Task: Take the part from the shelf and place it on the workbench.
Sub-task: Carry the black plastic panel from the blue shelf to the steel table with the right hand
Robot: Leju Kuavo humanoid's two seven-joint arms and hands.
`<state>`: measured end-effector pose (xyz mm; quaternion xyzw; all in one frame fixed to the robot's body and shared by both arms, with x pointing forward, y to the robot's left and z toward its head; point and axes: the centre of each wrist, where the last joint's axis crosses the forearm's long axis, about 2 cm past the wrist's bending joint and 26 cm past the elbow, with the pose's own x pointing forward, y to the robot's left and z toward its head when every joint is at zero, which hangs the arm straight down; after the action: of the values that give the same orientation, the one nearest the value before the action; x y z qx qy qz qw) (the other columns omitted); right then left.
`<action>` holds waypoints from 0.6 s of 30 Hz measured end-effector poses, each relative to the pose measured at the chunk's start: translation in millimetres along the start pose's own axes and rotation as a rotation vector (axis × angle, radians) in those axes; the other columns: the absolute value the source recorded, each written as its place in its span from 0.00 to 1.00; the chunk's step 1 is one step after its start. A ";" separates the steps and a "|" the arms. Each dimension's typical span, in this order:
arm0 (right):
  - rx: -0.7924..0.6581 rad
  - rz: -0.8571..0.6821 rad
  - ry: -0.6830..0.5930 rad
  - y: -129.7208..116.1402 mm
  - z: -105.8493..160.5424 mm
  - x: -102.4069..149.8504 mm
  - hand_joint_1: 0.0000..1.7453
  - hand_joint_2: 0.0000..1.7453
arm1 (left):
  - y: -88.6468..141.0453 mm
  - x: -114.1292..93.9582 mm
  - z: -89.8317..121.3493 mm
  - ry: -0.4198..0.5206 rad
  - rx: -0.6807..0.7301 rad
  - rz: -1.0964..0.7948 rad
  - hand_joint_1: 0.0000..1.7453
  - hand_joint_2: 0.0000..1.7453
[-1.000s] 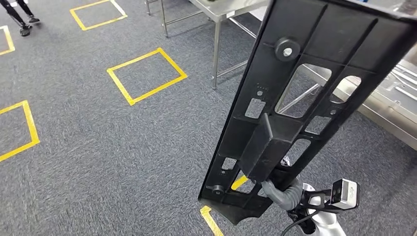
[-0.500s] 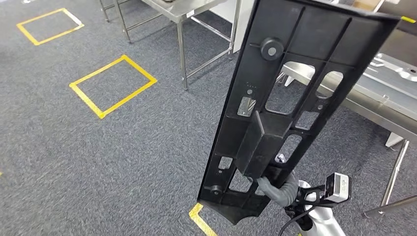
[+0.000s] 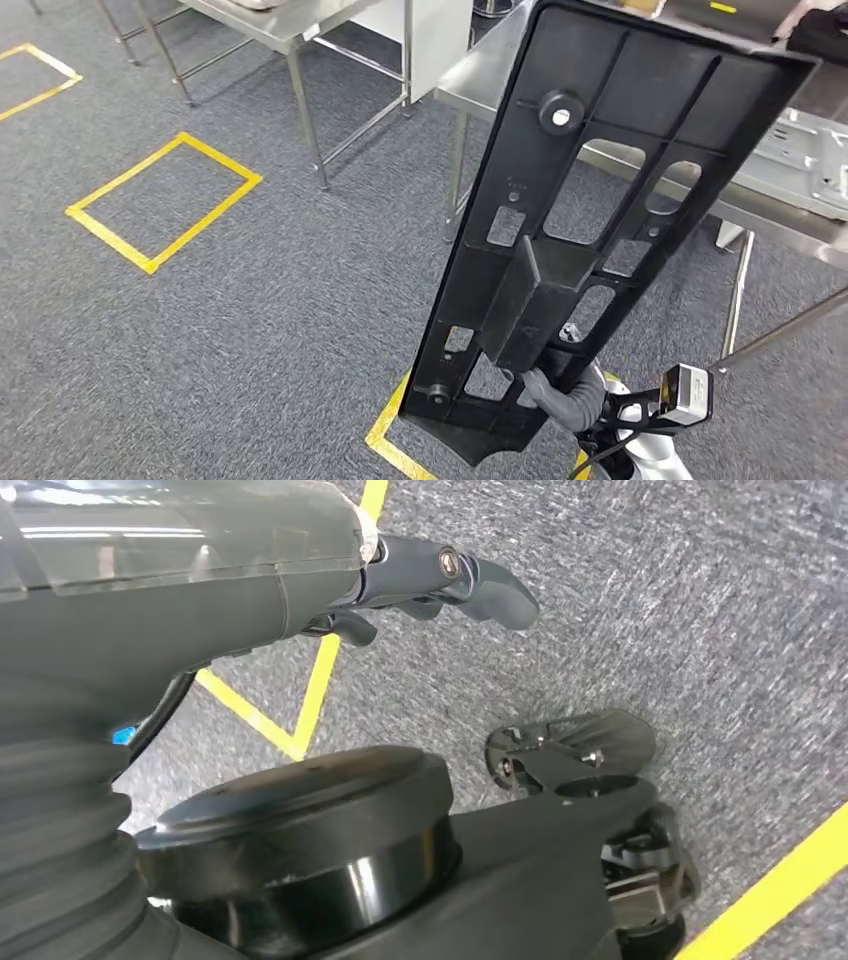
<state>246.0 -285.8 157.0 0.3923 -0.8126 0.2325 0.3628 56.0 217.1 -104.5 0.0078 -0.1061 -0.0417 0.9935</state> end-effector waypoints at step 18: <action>0.010 -0.007 0.007 2.7 1.9 -0.4 1.00 1.00 | 0.7 4.2 -0.3 0.005 0.006 0.010 0.00 1.00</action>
<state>243.3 -285.3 155.2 0.3961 -0.8087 0.2365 0.3648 60.2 217.4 -103.9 0.0104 -0.1039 -0.0365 0.9939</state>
